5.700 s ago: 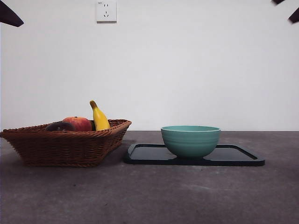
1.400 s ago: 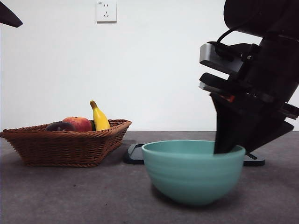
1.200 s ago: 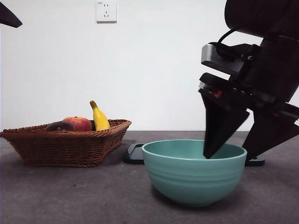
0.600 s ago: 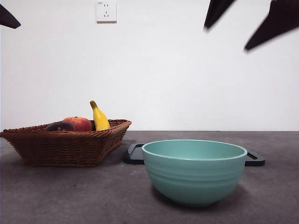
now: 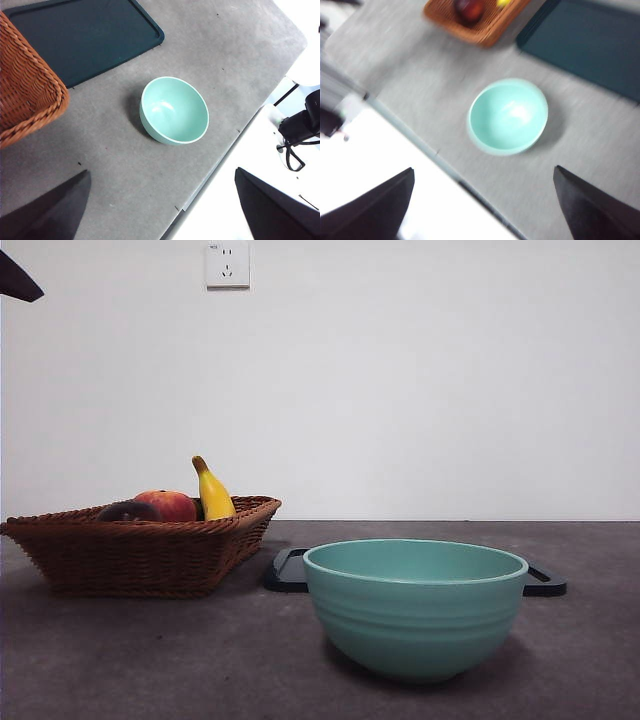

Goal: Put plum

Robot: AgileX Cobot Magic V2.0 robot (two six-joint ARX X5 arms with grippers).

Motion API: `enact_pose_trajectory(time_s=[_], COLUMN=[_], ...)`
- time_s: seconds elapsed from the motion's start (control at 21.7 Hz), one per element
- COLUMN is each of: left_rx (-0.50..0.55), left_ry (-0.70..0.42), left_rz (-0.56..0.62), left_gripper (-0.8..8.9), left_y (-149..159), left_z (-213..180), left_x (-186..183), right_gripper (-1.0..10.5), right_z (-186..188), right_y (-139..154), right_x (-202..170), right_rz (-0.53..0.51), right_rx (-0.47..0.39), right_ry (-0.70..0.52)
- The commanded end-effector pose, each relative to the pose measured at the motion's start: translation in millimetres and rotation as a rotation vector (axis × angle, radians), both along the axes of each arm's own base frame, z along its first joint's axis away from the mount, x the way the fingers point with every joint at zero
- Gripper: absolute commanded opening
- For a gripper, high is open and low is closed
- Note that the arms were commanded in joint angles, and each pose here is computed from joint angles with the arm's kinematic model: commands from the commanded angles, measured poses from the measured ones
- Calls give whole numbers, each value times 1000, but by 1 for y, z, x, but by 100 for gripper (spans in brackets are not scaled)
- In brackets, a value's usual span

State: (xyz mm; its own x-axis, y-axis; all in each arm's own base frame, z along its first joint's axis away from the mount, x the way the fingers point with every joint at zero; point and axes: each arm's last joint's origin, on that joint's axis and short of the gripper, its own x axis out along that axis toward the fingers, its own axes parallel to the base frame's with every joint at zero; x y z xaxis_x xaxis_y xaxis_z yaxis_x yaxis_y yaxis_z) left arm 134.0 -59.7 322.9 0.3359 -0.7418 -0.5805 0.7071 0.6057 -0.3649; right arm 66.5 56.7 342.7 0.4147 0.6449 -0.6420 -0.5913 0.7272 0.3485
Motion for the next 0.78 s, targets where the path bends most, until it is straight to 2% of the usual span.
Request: enact_pose_trajectory(time_s=[0.05, 0.78], left_rx=[-6, -5], left_ry=[-10, -9], left_rz=[-8, -8], left_gripper=[463, 453], left_y=[-1, -1], left_z=[3, 3], left_x=[1, 1], right_gripper=[431, 430], right_z=[3, 3], right_y=[1, 3], right_x=[0, 2], right_rz=[22, 22], right_rx=[-5, -6], right_ry=[-9, -8])
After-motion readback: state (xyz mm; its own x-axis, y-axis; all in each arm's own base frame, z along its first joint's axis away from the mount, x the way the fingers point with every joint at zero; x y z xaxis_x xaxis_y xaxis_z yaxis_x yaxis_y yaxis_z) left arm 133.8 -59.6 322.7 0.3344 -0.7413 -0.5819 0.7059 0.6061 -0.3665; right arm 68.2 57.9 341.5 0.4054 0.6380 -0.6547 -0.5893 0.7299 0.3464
